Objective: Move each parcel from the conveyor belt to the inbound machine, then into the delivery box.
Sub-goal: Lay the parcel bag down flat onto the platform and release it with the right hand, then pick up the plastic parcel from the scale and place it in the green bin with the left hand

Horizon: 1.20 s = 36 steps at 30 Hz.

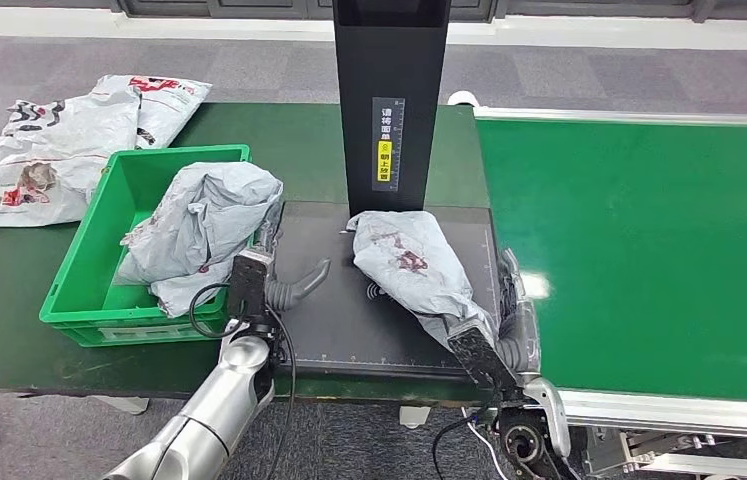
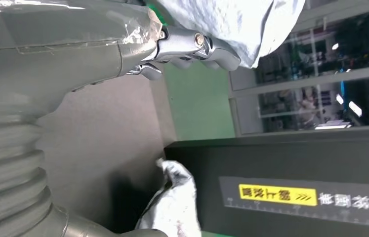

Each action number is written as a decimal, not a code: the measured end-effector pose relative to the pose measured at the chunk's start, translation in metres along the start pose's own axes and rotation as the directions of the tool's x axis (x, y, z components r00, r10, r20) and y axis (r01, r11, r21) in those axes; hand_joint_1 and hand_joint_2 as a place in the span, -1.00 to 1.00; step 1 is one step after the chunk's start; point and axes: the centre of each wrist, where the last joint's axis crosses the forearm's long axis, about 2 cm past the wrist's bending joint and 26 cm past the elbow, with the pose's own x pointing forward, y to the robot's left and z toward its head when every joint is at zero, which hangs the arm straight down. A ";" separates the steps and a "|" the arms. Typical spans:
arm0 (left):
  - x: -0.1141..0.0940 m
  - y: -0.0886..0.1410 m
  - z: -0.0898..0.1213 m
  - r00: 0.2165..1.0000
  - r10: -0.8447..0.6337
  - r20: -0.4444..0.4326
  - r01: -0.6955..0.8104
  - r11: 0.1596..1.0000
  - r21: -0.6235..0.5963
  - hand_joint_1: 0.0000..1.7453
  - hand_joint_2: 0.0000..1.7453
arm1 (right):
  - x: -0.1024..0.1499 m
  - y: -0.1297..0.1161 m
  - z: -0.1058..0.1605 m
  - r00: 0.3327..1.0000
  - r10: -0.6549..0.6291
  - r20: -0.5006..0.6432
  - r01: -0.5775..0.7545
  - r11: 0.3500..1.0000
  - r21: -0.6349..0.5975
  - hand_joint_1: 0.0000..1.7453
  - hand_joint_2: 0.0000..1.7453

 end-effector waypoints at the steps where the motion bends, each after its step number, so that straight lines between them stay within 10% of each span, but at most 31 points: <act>1: 0.001 0.000 0.000 1.000 0.003 0.006 -0.003 1.000 0.005 -1.00 1.00 | 0.000 -0.001 0.000 1.000 -0.030 0.001 0.030 1.000 -0.008 -1.00 1.00; 9: 0.005 -0.004 0.000 0.998 -0.038 0.041 0.039 0.999 -0.027 -1.00 1.00 | 0.001 -0.006 -0.008 0.966 -0.260 0.005 0.260 0.964 -0.061 -1.00 1.00; 20: 0.000 -0.024 0.013 0.983 -0.173 0.057 0.182 0.907 -0.380 -1.00 1.00 | 0.003 -0.011 -0.019 0.909 -0.416 -0.024 0.416 0.909 -0.011 -1.00 1.00; 29: -0.001 -0.052 0.021 0.863 -0.411 0.294 0.489 0.533 -0.691 -1.00 1.00 | -0.001 -0.024 -0.033 0.883 -0.468 -0.030 0.468 0.884 -0.008 -1.00 1.00; 36: -0.006 -0.057 0.026 0.834 -0.444 0.328 0.522 0.441 -0.731 -1.00 1.00 | -0.005 -0.028 -0.034 0.881 -0.471 -0.038 0.470 0.882 -0.036 -1.00 1.00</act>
